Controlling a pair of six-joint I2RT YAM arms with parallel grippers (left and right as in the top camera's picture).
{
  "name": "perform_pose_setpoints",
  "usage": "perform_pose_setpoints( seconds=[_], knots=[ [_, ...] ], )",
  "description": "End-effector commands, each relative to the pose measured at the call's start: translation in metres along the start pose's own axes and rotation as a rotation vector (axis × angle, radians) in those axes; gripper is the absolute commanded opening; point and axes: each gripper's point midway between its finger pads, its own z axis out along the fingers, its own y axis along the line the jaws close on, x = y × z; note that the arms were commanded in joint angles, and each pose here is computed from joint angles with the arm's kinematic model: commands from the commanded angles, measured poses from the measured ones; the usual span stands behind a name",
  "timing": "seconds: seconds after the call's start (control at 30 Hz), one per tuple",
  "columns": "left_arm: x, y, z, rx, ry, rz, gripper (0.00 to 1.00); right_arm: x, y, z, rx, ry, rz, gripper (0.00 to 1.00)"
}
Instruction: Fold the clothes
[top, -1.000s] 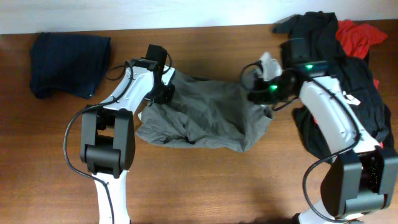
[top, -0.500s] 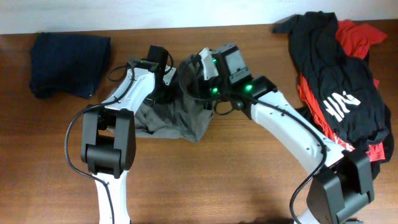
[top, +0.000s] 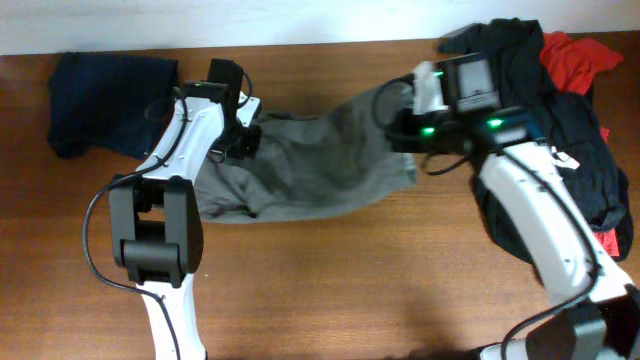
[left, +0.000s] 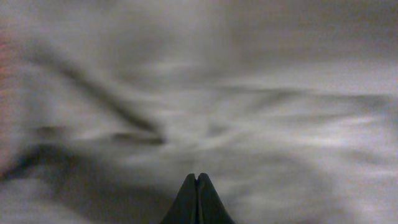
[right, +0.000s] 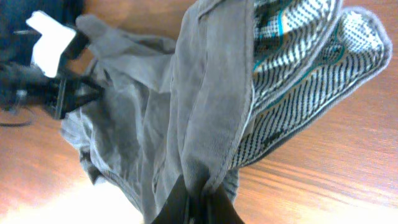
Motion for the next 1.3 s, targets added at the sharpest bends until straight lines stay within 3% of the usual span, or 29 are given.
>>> perform_pose_setpoints(
  seconds=[0.0, 0.17, 0.27, 0.4, 0.57, 0.73, 0.97, 1.27],
  knots=[
    [-0.009, 0.001, -0.018, -0.018, -0.043, 0.040, 0.01, -0.019, -0.011, -0.034, 0.015, -0.062, -0.079, 0.04],
    [-0.010, -0.003, -0.017, 0.003, -0.046, 0.047, 0.00, -0.018, -0.036, -0.048, 0.045, -0.044, -0.087, 0.04],
    [-0.011, -0.022, -0.013, 0.111, -0.057, 0.131, 0.00, -0.016, -0.033, -0.048, 0.028, -0.037, -0.133, 0.04],
    [-0.014, -0.025, -0.012, 0.147, -0.077, 0.178, 0.01, -0.015, -0.033, -0.048, 0.028, -0.033, -0.158, 0.04],
    [-0.017, -0.044, -0.034, 0.484, -0.202, 0.278, 0.01, -0.015, -0.033, -0.048, 0.028, -0.030, -0.156, 0.04],
    [-0.008, -0.022, -0.020, 0.519, -0.192, 0.236, 0.00, -0.014, -0.028, -0.048, 0.001, -0.029, -0.157, 0.04],
    [0.002, -0.051, 0.006, 0.775, -0.200, 0.249, 0.00, -0.015, -0.027, -0.047, -0.009, -0.030, -0.153, 0.04],
    [0.019, -0.039, 0.027, 0.685, -0.113, 0.245, 0.00, -0.016, -0.006, -0.041, -0.040, -0.038, -0.171, 0.04]
  ],
)
